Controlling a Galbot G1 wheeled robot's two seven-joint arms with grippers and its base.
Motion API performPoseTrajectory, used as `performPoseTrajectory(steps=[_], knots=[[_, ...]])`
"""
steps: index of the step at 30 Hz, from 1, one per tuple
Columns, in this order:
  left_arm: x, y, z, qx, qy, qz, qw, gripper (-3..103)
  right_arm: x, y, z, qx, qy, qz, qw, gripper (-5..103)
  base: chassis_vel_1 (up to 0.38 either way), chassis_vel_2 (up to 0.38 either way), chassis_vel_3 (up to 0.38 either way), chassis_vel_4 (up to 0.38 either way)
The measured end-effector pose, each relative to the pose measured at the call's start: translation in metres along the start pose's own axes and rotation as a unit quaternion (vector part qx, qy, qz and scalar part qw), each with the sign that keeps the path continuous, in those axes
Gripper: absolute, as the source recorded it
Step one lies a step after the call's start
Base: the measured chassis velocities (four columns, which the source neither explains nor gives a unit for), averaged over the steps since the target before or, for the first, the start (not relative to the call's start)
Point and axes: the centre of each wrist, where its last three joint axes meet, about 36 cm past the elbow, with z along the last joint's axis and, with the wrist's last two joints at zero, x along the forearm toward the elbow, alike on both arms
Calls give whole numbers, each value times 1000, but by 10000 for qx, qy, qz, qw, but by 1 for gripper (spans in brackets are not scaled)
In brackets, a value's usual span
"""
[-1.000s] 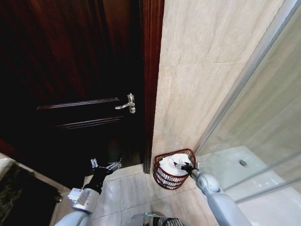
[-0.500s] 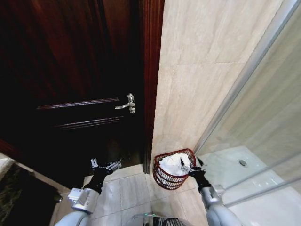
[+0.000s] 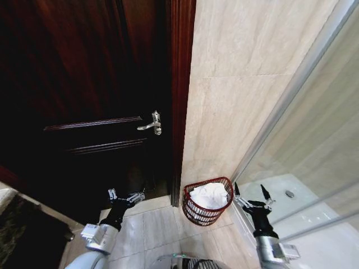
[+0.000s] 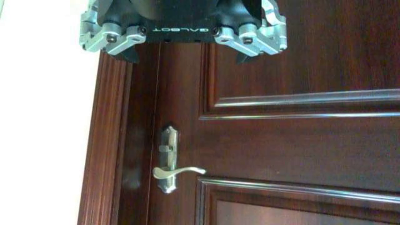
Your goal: Discard the used towel into the hamper.
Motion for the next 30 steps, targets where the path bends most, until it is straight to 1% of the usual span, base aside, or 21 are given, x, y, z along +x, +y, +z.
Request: performPoseTrajectory(steps=[2,5,6,9,10,14,30], knots=[[0,0,0,0,0,0,10000,100,0,8,-6,-81,-29,-93,9999,100,0,0,0,0],[0,0,0,0,0,0,10000,100,-1,12,-14,-143,-59,-113,9998,100,0,0,0,0],[0,0,0,0,0,0,10000,100,-1,12,-14,-143,-59,-113,9998,100,0,0,0,0],[0,0,0,1,0,0,10000,100,-1,13,-24,-284,24,-128,9995,100,0,0,0,0],[0,0,0,0,-1,0,10000,100,-2,12,-29,-387,89,-177,9991,100,0,0,0,0],[0,0,0,0,0,0,10000,100,-4,12,-35,-509,194,-297,9981,100,0,0,0,0],[0,0,0,0,0,0,10000,100,-4,12,-35,-520,207,-332,9979,100,0,0,0,0]])
